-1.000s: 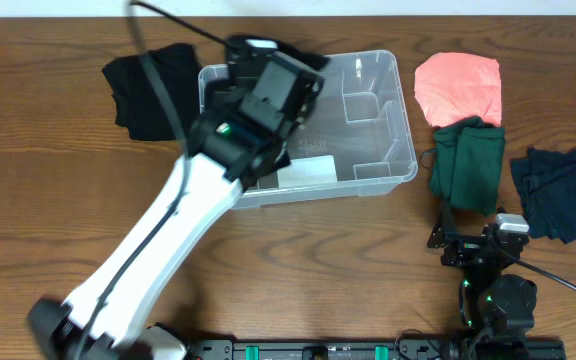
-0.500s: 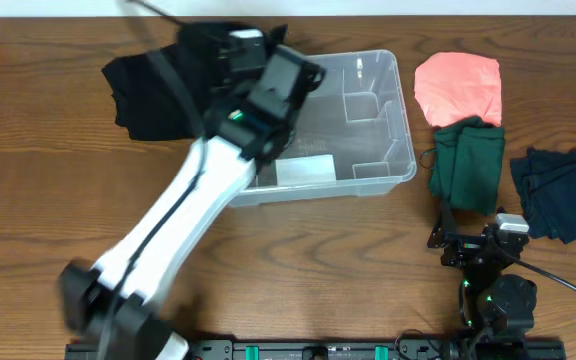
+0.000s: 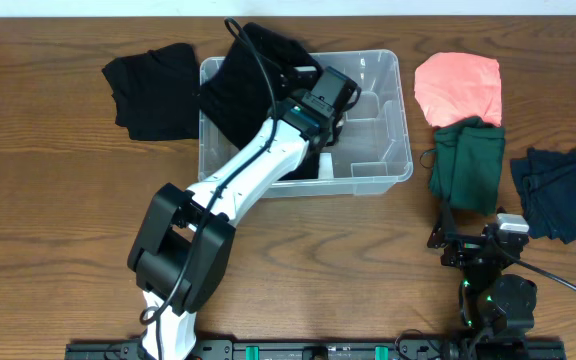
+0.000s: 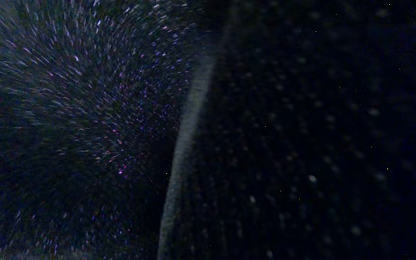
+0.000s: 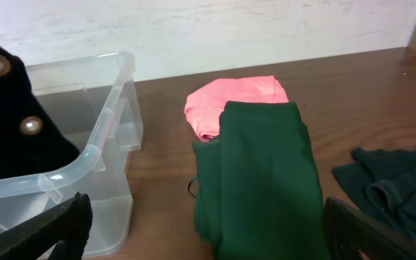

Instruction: Pack container

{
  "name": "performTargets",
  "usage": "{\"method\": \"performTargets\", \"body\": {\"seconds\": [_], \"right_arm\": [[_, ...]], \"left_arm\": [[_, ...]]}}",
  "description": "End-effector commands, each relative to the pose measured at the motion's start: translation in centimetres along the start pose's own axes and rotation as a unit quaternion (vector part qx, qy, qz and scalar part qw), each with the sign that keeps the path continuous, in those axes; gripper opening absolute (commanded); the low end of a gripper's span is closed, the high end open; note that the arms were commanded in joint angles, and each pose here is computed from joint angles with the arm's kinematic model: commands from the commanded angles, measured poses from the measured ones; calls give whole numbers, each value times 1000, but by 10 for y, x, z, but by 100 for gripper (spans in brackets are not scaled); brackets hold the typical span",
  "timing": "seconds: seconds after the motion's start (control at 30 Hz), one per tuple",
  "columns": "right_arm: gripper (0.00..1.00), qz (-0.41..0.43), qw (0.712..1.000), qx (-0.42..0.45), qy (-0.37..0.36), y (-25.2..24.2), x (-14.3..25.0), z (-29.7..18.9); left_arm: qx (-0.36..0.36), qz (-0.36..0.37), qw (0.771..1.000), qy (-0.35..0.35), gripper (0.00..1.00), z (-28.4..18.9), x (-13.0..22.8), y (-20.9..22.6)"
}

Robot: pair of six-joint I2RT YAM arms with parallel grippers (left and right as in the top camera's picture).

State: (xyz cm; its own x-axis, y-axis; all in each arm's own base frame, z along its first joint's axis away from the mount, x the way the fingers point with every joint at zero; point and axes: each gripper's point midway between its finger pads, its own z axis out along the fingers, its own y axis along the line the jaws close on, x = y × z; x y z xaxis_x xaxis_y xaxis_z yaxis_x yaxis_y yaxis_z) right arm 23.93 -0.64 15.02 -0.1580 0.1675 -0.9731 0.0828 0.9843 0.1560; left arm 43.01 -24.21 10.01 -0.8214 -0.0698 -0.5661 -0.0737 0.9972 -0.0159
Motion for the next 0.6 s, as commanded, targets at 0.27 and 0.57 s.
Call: {"method": "performTargets", "body": {"seconds": [0.27,0.57], "right_arm": [[99,6,1000,4,-1,-2,0,0],[99,6,1000,4,-1,-2,0,0]], "left_arm": [[115,-8,993,19,7,-22,17,-72],[104,23,994,31,11,-21,24,-65]]}}
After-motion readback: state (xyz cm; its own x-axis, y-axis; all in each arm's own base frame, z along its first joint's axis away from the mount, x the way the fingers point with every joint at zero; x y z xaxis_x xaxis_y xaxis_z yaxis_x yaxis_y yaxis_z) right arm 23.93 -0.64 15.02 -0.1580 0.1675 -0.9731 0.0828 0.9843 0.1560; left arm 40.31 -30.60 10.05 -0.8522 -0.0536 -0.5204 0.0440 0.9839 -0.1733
